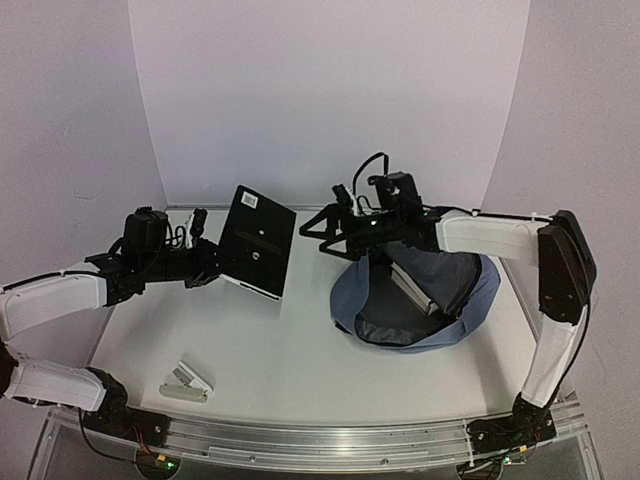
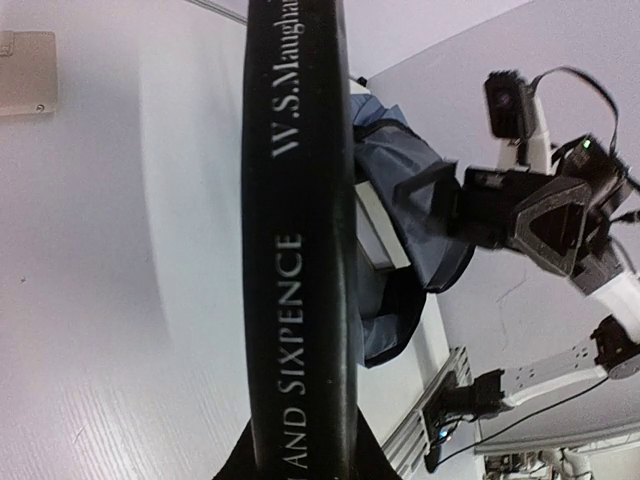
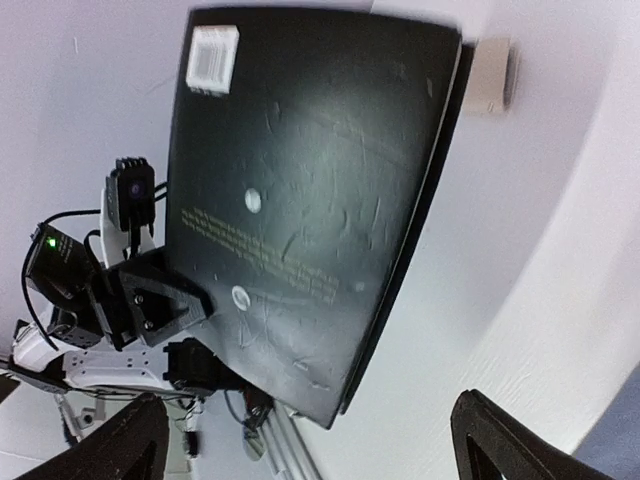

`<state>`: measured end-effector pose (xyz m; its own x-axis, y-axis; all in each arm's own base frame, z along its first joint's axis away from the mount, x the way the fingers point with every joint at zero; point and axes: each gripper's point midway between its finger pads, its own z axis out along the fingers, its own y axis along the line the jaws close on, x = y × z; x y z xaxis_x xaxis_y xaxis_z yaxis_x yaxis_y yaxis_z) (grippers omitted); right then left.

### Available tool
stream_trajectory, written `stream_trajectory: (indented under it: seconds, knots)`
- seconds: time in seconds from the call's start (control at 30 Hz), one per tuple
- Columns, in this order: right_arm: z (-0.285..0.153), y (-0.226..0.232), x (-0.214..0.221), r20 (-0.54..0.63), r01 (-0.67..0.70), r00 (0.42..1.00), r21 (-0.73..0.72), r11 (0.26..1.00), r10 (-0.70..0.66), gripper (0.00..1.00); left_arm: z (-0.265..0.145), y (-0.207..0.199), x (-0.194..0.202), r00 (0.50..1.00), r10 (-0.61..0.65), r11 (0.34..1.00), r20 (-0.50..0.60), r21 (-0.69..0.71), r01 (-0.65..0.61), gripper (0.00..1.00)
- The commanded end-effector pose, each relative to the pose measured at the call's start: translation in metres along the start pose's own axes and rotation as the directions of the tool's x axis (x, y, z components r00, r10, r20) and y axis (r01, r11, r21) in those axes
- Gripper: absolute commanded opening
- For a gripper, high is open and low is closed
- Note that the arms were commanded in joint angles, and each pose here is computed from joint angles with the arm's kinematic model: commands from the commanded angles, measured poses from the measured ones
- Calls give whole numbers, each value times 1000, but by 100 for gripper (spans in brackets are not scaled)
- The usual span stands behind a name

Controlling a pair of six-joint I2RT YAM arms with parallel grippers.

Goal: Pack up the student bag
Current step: Pick up the stationery from the center of the board.

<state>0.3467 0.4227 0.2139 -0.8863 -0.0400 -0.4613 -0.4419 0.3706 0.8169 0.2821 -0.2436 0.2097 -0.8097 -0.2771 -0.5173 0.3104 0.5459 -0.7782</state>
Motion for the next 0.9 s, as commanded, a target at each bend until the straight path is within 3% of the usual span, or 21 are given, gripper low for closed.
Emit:
stream_trajectory:
  seconds: [0.0,0.17,0.37,0.73,0.87]
  knots:
    - [-41,20,-2,-119,427,902,93,900,-416,98,-14,-48,-3,969,236,966,-70,122,-226,0]
    - [-81,23,7,-289,572,794,55,818,-536,98,-25,-68,17,931,335,927,-143,227,-299,0]
    - [-100,31,25,-353,639,716,-12,769,-602,98,-35,-101,47,877,440,851,-193,401,-339,0]
    - [-93,66,60,-338,457,773,-291,841,-537,97,-35,-144,84,788,572,723,-227,594,-354,1]
    - [-93,83,76,-342,418,770,-368,831,-538,80,-35,-150,83,781,589,701,-208,611,-366,1]
